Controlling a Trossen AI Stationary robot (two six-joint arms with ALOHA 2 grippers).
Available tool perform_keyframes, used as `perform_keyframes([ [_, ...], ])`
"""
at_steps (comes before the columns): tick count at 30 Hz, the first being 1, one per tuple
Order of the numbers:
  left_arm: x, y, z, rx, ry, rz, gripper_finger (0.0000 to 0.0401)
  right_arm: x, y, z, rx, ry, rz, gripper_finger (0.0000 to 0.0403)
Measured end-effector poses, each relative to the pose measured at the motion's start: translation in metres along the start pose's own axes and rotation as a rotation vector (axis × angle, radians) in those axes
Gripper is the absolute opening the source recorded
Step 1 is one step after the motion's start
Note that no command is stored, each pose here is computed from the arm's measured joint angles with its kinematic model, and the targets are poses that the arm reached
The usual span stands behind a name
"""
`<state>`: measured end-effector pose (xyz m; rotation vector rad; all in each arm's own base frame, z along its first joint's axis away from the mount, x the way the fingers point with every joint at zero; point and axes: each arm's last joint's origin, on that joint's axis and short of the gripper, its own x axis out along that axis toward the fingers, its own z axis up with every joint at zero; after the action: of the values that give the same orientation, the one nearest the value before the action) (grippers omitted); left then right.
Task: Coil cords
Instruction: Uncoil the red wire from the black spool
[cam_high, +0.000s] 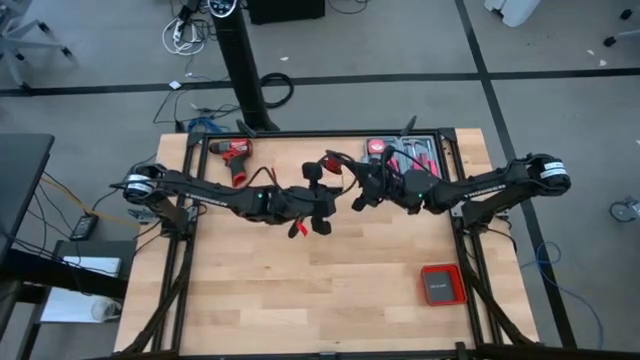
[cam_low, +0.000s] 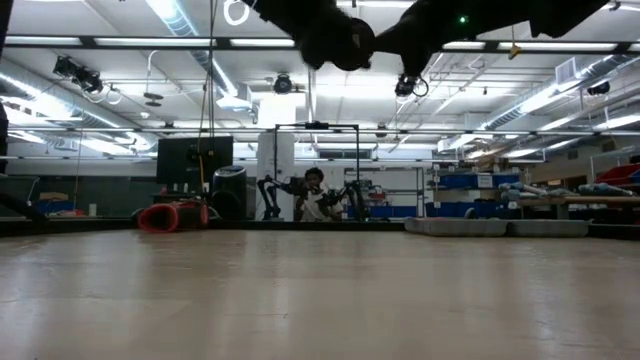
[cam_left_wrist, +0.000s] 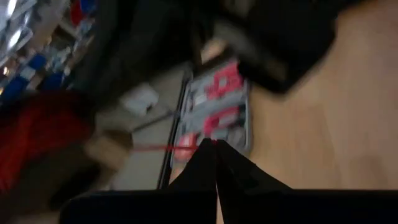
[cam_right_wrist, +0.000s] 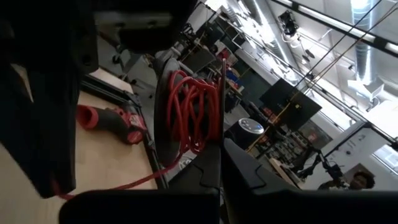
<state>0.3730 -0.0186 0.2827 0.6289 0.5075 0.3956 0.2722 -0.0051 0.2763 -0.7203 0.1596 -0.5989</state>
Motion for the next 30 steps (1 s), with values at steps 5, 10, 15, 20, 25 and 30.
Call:
perform_keyframes([
  [5, 0.001, 0.002, -0.012, 0.044, 0.132, 0.064, 0.0000, -0.005, 0.001, 0.004, 0.000, -0.005, -0.002, 0.0000],
  [10, 0.003, 0.006, -0.022, 0.095, 0.239, 0.124, 0.0000, -0.010, 0.005, 0.006, -0.016, 0.012, 0.015, 0.0000],
  [15, -0.006, 0.014, -0.022, 0.141, 0.273, 0.154, 0.0000, -0.016, 0.014, 0.004, -0.057, 0.084, 0.046, 0.0000],
  [20, -0.025, 0.030, -0.014, 0.147, 0.245, 0.187, 0.0000, -0.019, 0.020, -0.003, -0.084, 0.175, 0.050, 0.0000],
  [25, -0.038, 0.035, -0.004, 0.115, 0.119, 0.072, 0.0000, -0.013, 0.014, -0.011, -0.057, 0.229, 0.008, 0.0000],
  [30, -0.038, 0.022, 0.001, 0.172, 0.030, -0.066, 0.0000, -0.001, 0.001, -0.022, -0.021, 0.265, -0.051, 0.0000],
])
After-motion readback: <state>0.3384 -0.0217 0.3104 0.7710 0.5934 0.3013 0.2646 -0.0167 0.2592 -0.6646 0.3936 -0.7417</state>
